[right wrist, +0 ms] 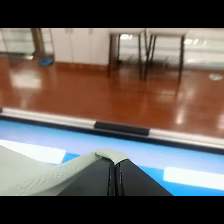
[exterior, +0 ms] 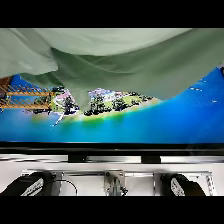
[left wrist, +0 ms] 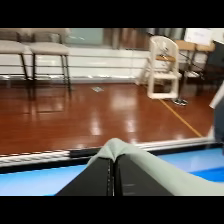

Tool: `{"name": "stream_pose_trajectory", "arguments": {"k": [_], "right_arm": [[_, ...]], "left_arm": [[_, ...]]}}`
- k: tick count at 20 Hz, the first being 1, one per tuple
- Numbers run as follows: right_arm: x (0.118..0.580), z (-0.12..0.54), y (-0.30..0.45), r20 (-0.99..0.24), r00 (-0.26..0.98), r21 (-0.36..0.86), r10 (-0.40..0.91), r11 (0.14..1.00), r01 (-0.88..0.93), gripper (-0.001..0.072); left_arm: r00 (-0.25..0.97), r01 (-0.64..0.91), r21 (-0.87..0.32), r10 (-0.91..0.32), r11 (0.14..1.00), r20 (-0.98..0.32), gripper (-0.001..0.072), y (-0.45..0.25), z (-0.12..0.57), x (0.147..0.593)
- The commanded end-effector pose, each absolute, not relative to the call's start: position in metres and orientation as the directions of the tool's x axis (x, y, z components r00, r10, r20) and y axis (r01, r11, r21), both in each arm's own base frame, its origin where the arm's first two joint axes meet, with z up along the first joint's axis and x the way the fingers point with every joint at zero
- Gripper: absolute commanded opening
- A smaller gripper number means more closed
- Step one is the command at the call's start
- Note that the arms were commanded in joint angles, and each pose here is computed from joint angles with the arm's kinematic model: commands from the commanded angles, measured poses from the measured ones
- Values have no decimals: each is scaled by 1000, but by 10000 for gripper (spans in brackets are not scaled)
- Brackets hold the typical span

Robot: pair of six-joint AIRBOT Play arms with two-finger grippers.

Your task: Fold the shirts.

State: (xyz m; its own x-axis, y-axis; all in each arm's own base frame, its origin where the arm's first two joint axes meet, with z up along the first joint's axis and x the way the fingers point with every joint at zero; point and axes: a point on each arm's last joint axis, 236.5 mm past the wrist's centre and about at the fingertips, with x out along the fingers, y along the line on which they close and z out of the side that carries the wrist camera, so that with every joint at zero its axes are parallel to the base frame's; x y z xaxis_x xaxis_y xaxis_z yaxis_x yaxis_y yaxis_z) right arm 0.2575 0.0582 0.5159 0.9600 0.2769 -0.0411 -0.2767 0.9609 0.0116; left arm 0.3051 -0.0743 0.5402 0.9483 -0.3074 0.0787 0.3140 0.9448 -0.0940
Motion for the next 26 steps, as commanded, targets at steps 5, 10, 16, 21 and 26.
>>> {"name": "stream_pose_trajectory", "arguments": {"k": [5,10,16,21,26], "right_arm": [[225,497,7,-151,988,-23,19,999,-23,59],[225,511,20,-92,993,-9,75,997,-76,59],[186,492,34,-163,982,-22,95,995,-100,59],[157,478,20,-209,978,38,10,999,-2,59],[170,444,0,-366,929,57,-52,995,79,58]], "left_arm": [[995,51,-82,-58,995,-76,32,-14,503,275],[972,229,-99,-222,968,72,32,-53,539,258],[973,230,-31,-231,973,-8,32,-54,521,217],[979,169,-3,-168,986,-115,32,-39,494,197],[968,139,2,-136,990,-213,32,-32,471,210]]}}
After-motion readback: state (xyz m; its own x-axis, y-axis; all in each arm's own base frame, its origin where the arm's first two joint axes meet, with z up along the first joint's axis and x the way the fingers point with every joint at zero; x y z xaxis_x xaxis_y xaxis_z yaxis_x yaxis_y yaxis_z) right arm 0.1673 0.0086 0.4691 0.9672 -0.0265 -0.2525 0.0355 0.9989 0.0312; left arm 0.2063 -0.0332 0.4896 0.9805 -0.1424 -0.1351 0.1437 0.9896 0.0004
